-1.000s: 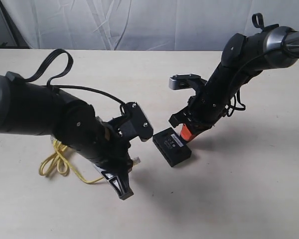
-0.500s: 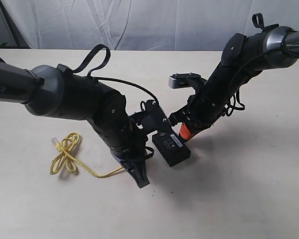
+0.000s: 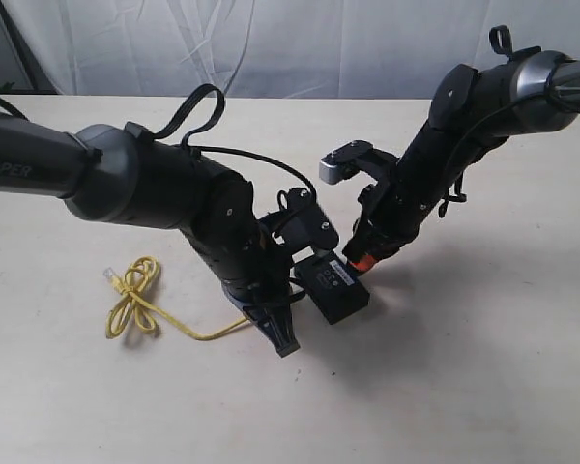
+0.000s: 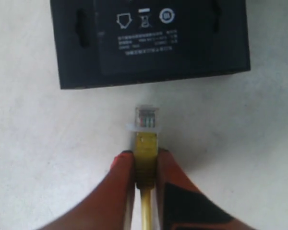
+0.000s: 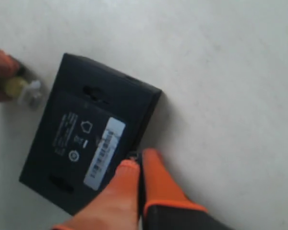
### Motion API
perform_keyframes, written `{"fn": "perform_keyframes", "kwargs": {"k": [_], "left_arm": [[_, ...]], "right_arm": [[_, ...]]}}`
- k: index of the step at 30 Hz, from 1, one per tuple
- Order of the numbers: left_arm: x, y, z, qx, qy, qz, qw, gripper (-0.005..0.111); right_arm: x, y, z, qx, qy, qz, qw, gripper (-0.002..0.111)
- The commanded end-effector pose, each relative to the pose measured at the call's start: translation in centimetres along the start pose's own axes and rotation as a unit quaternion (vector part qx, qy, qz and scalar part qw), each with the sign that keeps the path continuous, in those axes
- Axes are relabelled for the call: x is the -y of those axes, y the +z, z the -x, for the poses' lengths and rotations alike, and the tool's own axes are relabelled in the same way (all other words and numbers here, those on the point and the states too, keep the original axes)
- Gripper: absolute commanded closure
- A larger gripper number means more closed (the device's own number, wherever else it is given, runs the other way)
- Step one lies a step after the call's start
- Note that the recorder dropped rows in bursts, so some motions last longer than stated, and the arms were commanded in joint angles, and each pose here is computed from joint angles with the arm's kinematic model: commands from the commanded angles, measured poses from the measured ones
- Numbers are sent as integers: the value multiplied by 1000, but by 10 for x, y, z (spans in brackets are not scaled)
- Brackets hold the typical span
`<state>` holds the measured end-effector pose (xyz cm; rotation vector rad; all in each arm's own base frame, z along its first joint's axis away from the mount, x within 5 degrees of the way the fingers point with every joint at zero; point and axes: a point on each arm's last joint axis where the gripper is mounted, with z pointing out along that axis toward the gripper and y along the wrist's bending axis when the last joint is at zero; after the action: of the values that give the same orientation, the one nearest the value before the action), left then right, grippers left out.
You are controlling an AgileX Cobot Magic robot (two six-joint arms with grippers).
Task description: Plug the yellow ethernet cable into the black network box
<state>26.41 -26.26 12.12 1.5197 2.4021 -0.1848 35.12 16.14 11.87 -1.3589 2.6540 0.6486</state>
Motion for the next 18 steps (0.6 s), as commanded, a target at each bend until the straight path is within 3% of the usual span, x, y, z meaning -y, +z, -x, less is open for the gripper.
{"fn": "perform_keyframes", "kwargs": {"k": [1, 9, 18], "left_arm": [[2, 5, -1, -5, 3, -1, 1000, 107], [0, 6, 5, 29, -10, 10, 999, 107], [-1, 6, 7, 39, -12, 14, 999, 107]], "right_arm": [[2, -1, -4, -18, -129, -2, 991, 109], [8, -1, 0, 0, -145, -41, 989, 109], [8, -1, 2, 14, -144, -37, 989, 109]]}}
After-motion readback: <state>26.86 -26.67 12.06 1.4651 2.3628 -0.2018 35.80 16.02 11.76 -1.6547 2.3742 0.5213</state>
